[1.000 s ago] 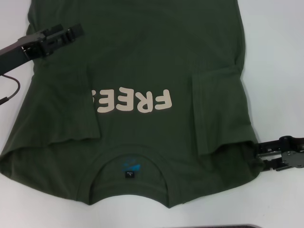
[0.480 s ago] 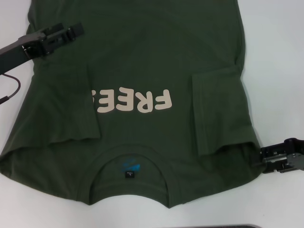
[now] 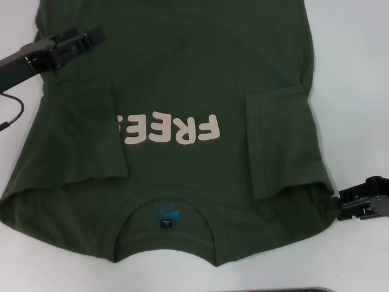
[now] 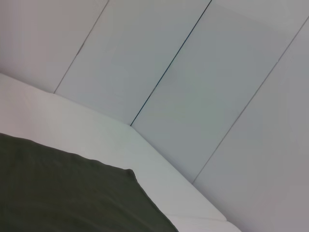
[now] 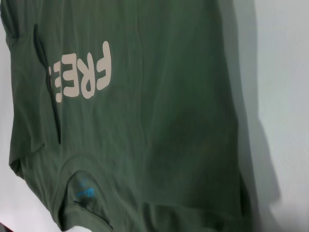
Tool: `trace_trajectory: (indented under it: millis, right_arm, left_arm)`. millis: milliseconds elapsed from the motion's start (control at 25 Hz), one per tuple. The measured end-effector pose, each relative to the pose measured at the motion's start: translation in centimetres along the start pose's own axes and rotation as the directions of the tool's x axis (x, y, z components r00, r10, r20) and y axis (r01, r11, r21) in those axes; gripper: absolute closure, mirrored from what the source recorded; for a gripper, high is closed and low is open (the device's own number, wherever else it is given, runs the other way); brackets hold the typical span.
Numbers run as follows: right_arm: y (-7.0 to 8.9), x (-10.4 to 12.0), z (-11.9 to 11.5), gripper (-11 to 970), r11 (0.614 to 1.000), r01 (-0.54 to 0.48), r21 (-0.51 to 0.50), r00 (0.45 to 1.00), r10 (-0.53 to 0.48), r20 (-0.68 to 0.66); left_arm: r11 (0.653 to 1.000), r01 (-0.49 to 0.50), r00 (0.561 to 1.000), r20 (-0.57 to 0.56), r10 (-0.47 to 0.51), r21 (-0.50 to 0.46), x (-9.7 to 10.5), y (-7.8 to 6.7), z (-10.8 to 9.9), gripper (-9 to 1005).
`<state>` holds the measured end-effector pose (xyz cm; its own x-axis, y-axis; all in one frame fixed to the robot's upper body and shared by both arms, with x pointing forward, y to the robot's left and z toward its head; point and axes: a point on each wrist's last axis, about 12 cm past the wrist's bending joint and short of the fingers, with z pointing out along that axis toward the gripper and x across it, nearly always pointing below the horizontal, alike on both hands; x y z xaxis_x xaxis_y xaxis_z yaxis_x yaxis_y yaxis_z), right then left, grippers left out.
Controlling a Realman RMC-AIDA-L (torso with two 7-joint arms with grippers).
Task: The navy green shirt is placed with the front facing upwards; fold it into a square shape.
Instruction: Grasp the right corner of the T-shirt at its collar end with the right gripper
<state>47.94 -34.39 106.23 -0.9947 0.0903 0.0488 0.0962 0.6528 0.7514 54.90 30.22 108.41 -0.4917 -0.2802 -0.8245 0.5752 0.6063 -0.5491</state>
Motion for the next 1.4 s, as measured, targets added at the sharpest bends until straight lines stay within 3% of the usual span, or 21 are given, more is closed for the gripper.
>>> trace_trajectory:
  millis: [1400]
  right_arm:
    - [0.44, -0.41, 0.93, 714, 0.999, 0.027, 0.047, 0.999, -0.025, -0.048]
  left_arm:
    - [1.0, 0.002, 1.0, 0.008, -0.002, -0.006, 0.05, 0.09, -0.28, 89]
